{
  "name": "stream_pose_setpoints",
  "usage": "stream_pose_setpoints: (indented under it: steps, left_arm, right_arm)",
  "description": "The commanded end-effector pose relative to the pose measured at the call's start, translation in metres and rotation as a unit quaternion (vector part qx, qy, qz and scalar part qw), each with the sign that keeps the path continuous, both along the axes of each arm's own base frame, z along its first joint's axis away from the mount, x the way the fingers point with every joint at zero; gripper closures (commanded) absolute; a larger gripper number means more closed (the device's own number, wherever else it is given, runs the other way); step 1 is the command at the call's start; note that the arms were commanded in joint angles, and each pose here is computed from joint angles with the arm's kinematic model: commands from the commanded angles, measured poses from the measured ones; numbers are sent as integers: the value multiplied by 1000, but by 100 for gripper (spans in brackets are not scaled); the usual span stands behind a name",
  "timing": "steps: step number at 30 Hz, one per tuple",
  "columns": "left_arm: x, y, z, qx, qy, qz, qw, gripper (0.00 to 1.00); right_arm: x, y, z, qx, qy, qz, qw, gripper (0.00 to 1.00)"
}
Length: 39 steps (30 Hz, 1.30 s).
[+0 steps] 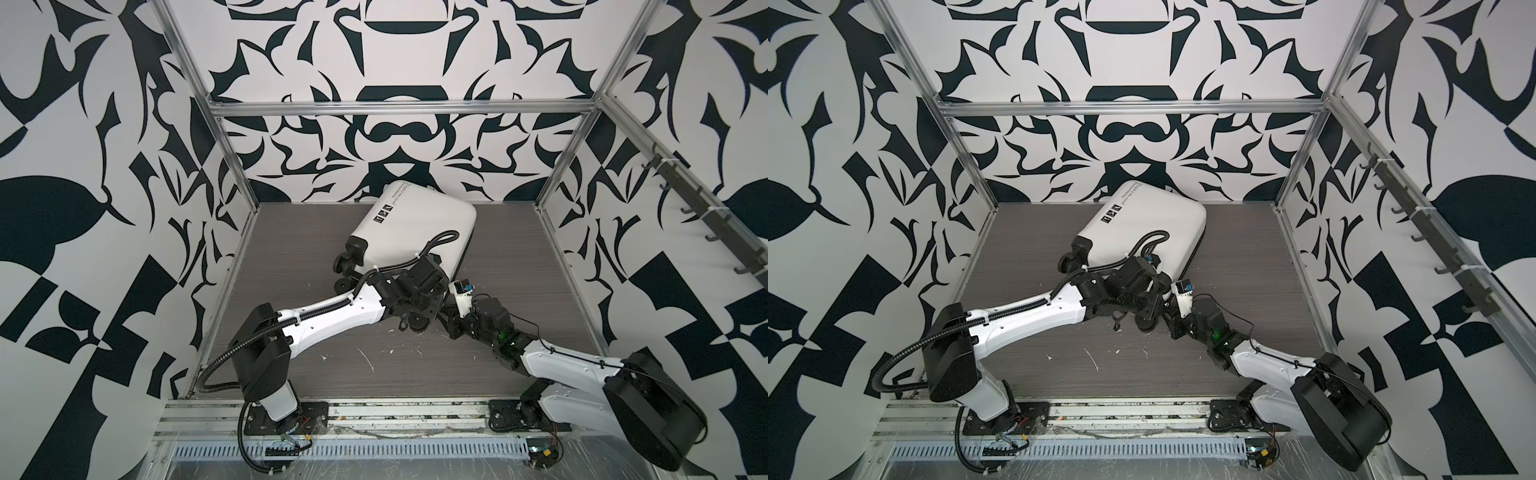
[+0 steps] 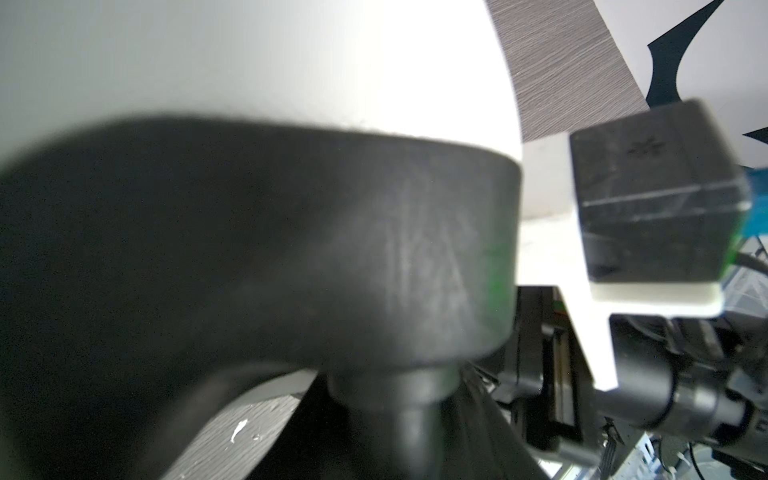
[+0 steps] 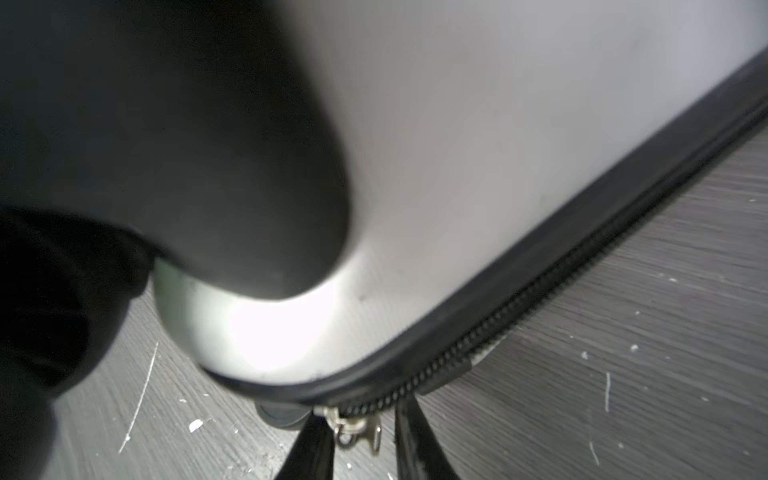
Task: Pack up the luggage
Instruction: 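Close the right gripper on the silver zipper pull near the wheel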
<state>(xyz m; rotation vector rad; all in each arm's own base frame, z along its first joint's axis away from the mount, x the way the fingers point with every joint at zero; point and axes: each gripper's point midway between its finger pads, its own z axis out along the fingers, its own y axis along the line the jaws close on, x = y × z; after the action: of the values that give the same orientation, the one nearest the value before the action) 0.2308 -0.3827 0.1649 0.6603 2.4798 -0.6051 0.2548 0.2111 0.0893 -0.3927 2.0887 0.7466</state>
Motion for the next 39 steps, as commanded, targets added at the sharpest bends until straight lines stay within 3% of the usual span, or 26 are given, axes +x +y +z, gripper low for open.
stream_pose_setpoints:
  steps: [1,16,39]
  left_arm:
    - [5,10,7,-4,-9,15,1000,100]
    - [4,13,7,-7,-7,18,1000,100]
    - [-15,34,14,-14,1,8,1000,100]
  right_arm:
    - [18,5,36,32,-61,-18,997,76]
    - [16,-2,36,31,-60,-33,997,100]
    - [35,-39,36,-13,-58,-136,989,100]
